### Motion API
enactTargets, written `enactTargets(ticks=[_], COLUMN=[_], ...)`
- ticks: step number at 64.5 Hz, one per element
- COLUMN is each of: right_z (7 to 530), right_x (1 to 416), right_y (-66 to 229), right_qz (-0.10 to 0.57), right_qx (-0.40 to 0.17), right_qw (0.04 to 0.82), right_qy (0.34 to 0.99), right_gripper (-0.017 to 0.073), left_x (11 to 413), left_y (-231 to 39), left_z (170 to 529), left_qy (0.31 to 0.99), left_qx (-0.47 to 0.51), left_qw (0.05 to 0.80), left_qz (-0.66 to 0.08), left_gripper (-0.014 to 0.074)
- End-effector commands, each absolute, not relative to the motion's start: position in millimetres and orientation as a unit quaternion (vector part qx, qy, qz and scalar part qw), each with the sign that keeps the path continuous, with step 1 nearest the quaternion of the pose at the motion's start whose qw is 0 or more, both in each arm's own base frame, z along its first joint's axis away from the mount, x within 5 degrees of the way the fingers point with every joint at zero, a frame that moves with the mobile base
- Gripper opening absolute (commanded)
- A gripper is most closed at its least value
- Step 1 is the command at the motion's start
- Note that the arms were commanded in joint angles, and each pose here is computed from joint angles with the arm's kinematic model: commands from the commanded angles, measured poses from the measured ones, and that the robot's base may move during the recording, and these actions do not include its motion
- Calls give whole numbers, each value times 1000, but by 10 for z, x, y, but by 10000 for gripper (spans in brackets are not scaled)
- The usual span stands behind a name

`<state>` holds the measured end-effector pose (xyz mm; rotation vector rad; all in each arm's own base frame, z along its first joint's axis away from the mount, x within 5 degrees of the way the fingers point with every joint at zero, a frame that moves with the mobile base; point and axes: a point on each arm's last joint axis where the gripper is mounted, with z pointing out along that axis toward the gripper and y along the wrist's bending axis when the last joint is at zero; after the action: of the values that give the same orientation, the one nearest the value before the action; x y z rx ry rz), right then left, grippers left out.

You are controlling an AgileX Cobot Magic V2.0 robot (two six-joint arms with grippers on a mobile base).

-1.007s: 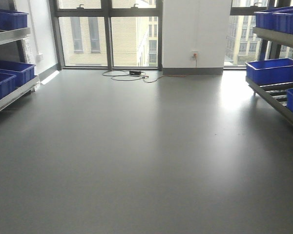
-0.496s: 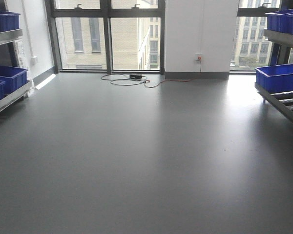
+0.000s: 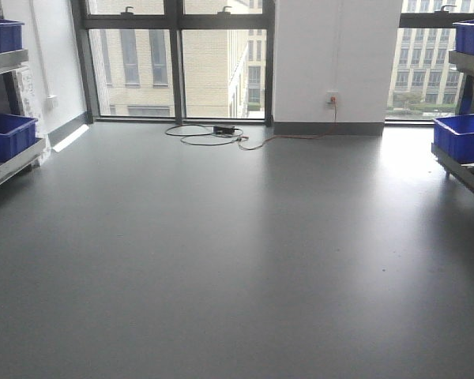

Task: Move white bin to right shelf second layer
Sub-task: 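Turn the base toward the roller shelf rack with blue bins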

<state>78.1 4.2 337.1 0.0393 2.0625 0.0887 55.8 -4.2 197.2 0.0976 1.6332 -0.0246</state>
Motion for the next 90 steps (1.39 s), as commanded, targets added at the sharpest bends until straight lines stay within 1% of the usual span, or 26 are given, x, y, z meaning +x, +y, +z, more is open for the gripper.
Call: enactTargets(ticks=[1,90], right_z=[3534,3534], right_x=[807,807], right_y=[38,38], right_qz=[39,39], right_qx=[20,20], right_qw=[562,562], right_qy=[826,826], right_gripper=[87,87], left_x=[563,563], left_y=[-45,-45], left_z=[1932,1932], left_qy=[707,707], left_qx=[40,40], left_qw=[706,706], left_qz=[-17,-17], left_gripper=[85,85])
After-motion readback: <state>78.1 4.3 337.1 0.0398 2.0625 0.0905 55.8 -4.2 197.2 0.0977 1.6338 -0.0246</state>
